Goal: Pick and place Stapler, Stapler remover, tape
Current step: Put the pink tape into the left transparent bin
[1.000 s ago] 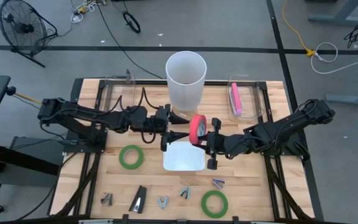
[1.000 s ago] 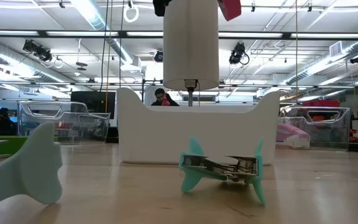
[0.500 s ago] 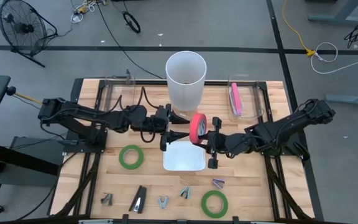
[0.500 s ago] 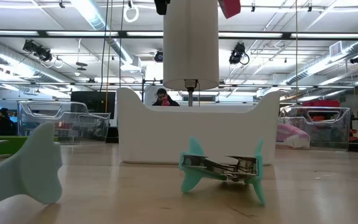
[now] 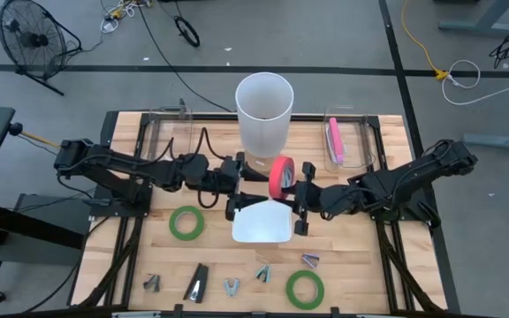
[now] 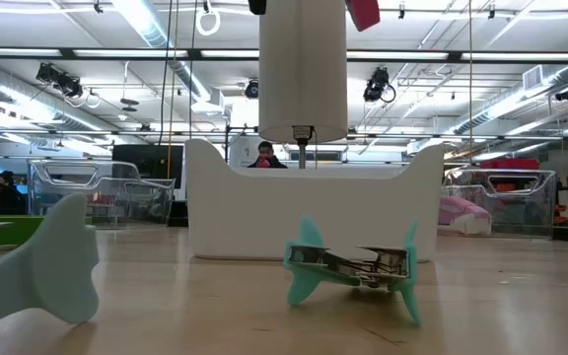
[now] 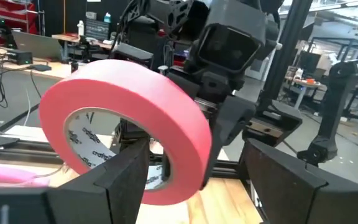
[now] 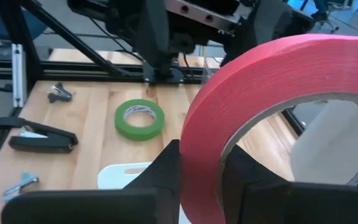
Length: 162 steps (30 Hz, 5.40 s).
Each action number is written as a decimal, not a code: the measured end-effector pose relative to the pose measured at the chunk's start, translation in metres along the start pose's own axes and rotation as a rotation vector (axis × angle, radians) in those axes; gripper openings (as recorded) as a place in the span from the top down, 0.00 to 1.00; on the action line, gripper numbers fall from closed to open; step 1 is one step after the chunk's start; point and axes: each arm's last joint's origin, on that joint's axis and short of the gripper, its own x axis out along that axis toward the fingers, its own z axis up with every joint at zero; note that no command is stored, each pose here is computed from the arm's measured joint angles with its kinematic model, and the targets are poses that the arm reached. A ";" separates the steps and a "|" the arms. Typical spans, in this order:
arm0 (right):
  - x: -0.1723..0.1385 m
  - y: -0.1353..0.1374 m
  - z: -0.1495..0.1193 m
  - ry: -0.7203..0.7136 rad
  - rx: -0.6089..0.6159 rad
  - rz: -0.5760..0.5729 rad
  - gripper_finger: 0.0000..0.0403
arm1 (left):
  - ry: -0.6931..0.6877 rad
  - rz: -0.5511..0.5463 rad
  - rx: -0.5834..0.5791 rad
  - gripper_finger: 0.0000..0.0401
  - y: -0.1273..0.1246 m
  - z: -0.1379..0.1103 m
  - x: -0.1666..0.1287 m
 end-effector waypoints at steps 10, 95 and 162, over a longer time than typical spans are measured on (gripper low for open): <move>0.005 0.006 0.001 -0.020 0.009 0.031 0.85 | -0.038 0.032 0.001 0.34 0.003 0.004 0.000; 0.029 -0.003 -0.001 -0.014 0.005 0.110 0.39 | -0.033 0.023 0.060 0.77 0.002 -0.004 0.006; 0.021 0.027 -0.013 0.052 -0.008 0.147 0.45 | 0.738 1.257 -0.392 0.77 0.175 -0.047 -0.221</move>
